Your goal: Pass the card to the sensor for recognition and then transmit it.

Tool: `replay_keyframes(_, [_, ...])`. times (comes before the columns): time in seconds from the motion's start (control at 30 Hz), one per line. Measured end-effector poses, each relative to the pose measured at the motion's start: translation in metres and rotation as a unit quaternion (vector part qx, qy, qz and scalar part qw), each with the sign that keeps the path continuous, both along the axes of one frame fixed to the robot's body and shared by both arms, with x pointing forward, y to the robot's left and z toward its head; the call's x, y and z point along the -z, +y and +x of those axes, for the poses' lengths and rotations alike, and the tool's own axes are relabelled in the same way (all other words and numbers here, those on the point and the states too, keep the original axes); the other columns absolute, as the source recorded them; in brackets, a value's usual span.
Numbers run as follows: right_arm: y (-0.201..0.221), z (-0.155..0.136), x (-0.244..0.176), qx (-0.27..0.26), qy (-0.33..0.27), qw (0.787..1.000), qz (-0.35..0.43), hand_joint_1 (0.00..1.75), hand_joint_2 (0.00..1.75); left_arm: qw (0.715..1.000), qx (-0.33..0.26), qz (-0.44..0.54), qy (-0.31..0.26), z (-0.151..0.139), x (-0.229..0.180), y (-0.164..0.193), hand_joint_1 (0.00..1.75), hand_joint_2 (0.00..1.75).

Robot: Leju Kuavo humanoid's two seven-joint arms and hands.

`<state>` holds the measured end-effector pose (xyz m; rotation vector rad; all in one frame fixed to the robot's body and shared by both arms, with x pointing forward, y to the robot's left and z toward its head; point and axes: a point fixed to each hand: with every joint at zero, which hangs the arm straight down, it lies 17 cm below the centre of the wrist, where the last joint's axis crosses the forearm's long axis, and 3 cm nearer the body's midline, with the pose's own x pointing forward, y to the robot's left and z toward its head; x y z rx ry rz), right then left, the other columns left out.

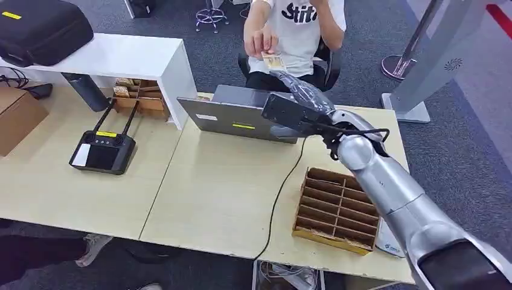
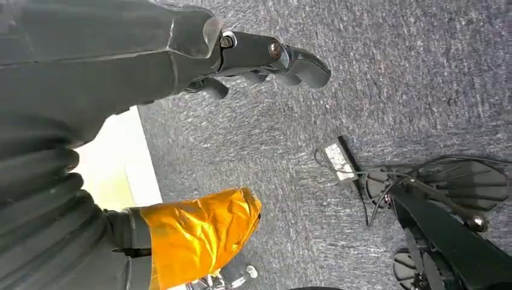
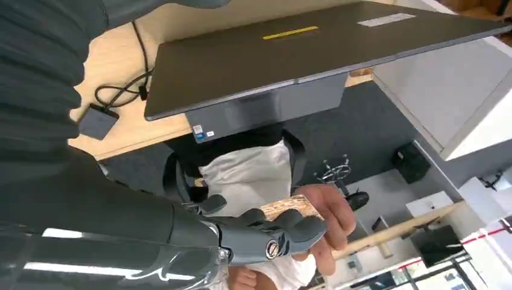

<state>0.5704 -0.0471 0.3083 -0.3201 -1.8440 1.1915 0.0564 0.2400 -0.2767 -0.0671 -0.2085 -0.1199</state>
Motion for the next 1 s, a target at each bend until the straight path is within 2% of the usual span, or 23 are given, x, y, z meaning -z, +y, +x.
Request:
replay_keyframes(0.27, [0.004,0.007,0.012,0.009,0.012,1.0,-0.02,0.0,1.75,1.0,0.002,-0.002,-0.002,0.001,0.0,-0.001,0.0,1.75])
replay_keyframes(0.5, [-0.006,0.021,0.012,0.043,-0.002,0.998,-0.037,0.0,1.75,1.0,0.003,-0.01,-0.001,0.0,-0.001,-0.004,0.0,1.75])
replay_keyframes(0.7, [-0.03,0.035,-0.018,0.119,-0.109,0.986,-0.046,0.0,1.75,1.0,0.004,-0.018,0.004,-0.002,-0.001,-0.007,0.0,1.75])
replay_keyframes(0.8, [-0.032,0.035,-0.02,0.128,-0.12,0.983,-0.049,0.0,1.75,1.0,0.004,-0.02,0.004,-0.002,-0.002,-0.008,0.0,1.75])
replay_keyframes(0.9, [-0.042,0.035,-0.031,0.152,-0.163,0.974,-0.047,0.0,1.75,1.0,0.004,-0.021,0.005,-0.003,-0.002,-0.009,0.0,1.75])
replay_keyframes(1.0, [-0.052,0.034,-0.038,0.168,-0.181,0.969,-0.03,0.0,1.75,1.0,0.004,-0.022,0.005,-0.003,-0.002,-0.01,0.0,1.75])
